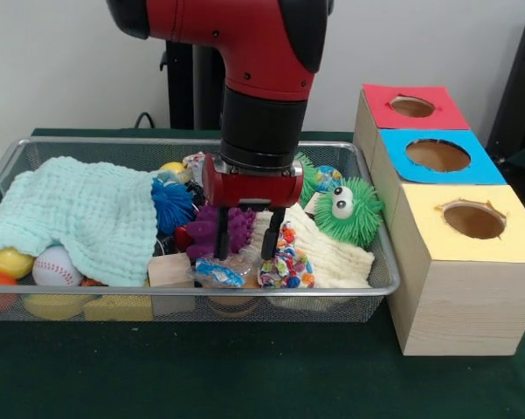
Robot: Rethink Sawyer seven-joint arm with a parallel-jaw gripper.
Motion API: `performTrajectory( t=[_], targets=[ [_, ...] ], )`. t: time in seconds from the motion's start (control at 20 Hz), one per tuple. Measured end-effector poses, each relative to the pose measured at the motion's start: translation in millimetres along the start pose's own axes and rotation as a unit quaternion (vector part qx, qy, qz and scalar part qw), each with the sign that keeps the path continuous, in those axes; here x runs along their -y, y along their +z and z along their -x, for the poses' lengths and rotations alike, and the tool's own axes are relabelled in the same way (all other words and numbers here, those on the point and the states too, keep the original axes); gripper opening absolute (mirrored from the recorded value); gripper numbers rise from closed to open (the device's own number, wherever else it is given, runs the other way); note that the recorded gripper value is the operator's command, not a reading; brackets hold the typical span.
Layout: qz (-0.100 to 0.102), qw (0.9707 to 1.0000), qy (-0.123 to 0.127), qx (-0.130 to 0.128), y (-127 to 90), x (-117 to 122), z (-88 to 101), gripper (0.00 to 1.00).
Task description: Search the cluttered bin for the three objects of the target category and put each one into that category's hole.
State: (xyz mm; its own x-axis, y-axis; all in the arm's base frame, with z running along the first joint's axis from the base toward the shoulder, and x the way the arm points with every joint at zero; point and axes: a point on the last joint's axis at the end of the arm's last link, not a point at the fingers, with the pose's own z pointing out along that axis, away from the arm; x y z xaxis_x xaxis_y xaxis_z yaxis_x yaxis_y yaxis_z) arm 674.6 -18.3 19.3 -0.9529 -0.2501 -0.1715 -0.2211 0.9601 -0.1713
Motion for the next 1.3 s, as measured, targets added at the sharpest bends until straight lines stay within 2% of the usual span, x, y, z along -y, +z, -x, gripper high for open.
performTrajectory(
  t=[0.7,1.0,1.3],
  targets=[
    [0.000,1.0000,-0.001,0.009,13,-2,0.9,1.00],
    [-0.004,1.0000,-0.002,0.004,18,-1,-2.1,1.00],
    [-0.012,0.9999,-0.009,-0.001,32,-3,-3.2,1.00]
  ],
)
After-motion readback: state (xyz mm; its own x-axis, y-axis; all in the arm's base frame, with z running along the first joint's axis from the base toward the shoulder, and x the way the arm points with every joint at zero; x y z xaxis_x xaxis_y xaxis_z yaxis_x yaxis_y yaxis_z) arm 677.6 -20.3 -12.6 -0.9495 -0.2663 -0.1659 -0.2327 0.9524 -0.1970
